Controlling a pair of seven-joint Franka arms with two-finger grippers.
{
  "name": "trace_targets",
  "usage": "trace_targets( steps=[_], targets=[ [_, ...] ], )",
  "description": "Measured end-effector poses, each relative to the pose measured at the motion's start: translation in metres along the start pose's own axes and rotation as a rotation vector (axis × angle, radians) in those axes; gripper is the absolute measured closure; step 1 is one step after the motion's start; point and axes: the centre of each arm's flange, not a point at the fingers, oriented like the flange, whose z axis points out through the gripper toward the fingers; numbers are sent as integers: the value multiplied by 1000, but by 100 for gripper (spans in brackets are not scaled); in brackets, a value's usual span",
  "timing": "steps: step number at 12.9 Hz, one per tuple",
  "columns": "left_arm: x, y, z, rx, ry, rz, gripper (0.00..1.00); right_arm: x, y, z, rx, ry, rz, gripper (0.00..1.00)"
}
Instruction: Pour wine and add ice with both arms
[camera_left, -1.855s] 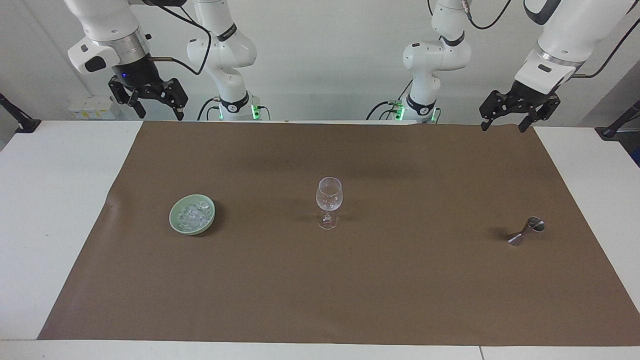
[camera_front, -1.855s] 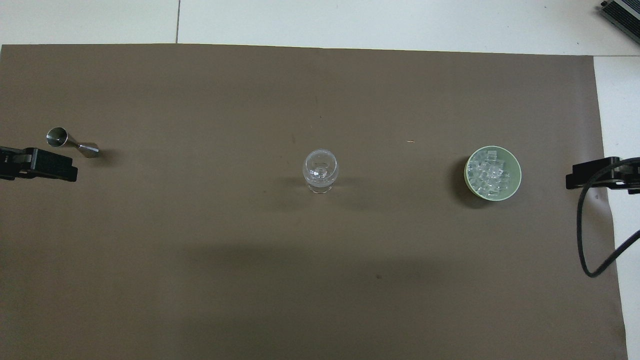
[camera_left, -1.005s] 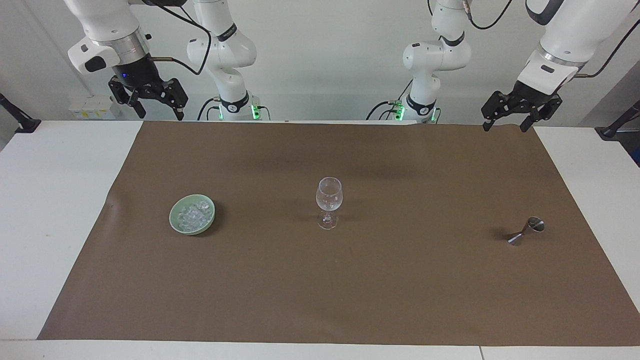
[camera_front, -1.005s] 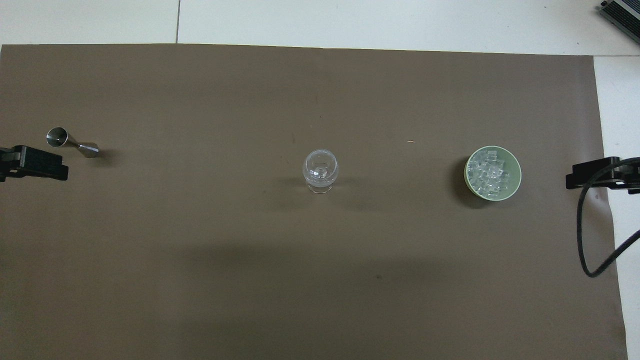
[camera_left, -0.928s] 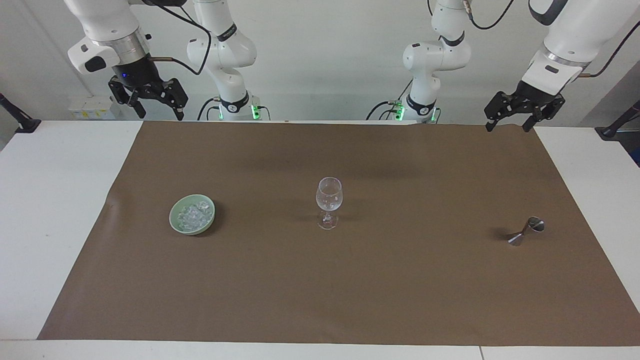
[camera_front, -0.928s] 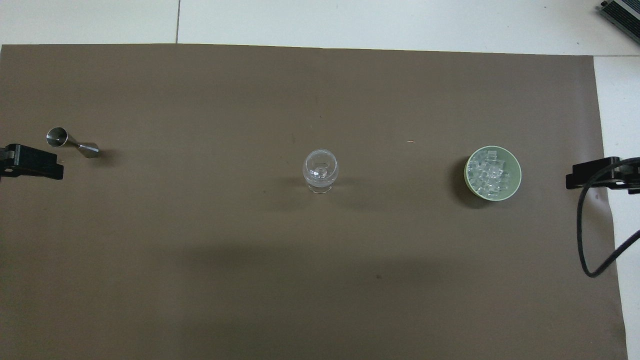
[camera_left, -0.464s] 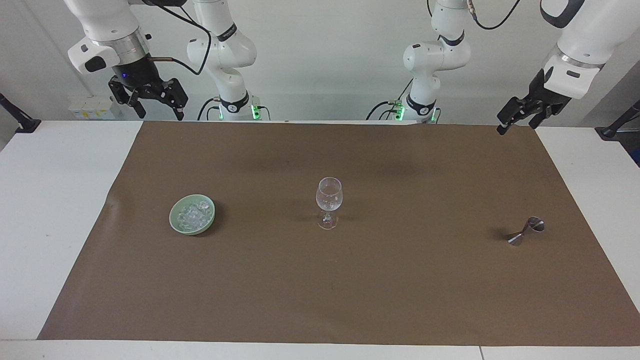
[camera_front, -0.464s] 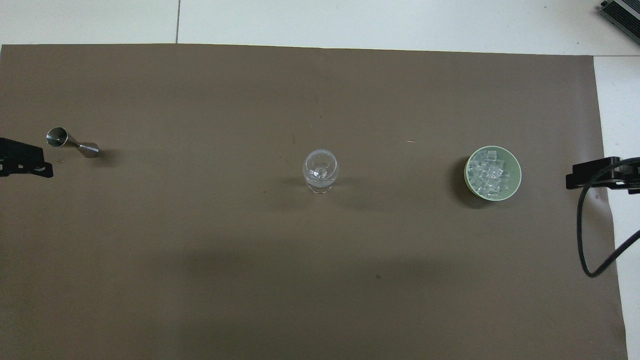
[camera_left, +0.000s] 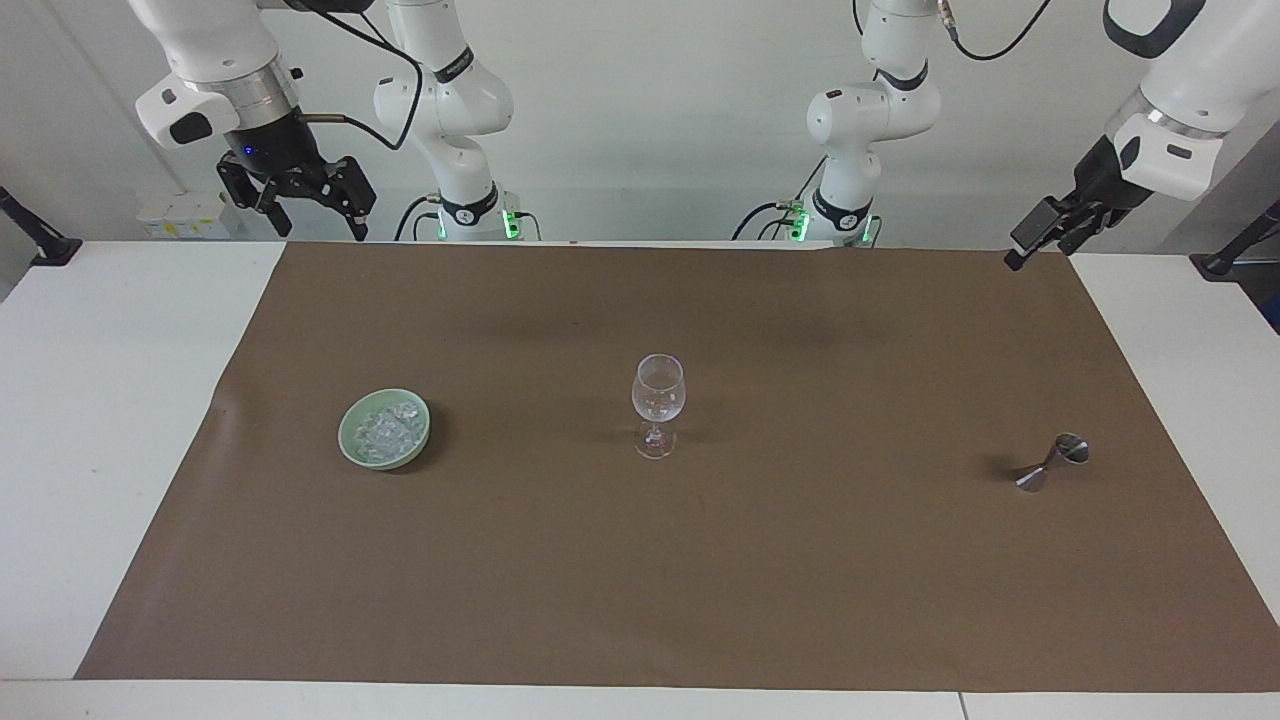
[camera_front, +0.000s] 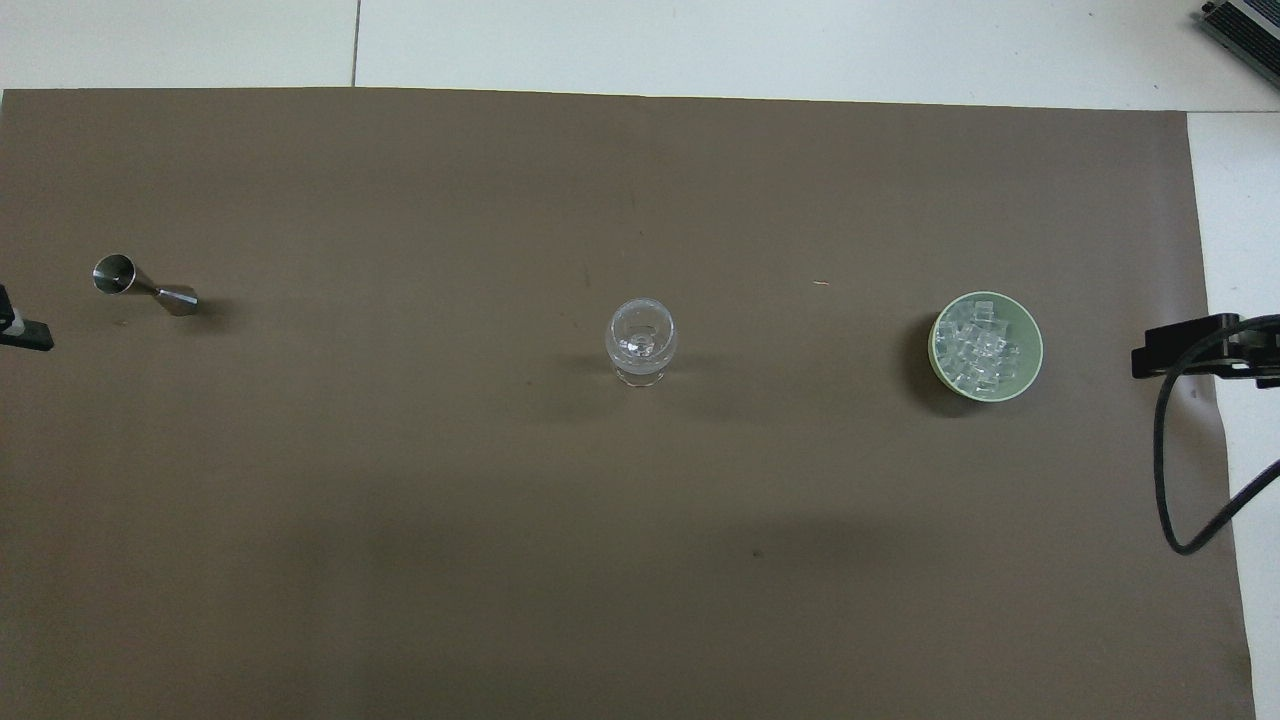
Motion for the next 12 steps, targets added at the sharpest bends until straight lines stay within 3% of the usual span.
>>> trace_targets(
  steps=[9, 12],
  targets=[
    [21, -42, 10, -227, 24, -636, 0, 0, 0, 0, 0, 0, 0, 0],
    [23, -54, 14, -258, 40, -786, 0, 0, 0, 0, 0, 0, 0, 0]
  ],
)
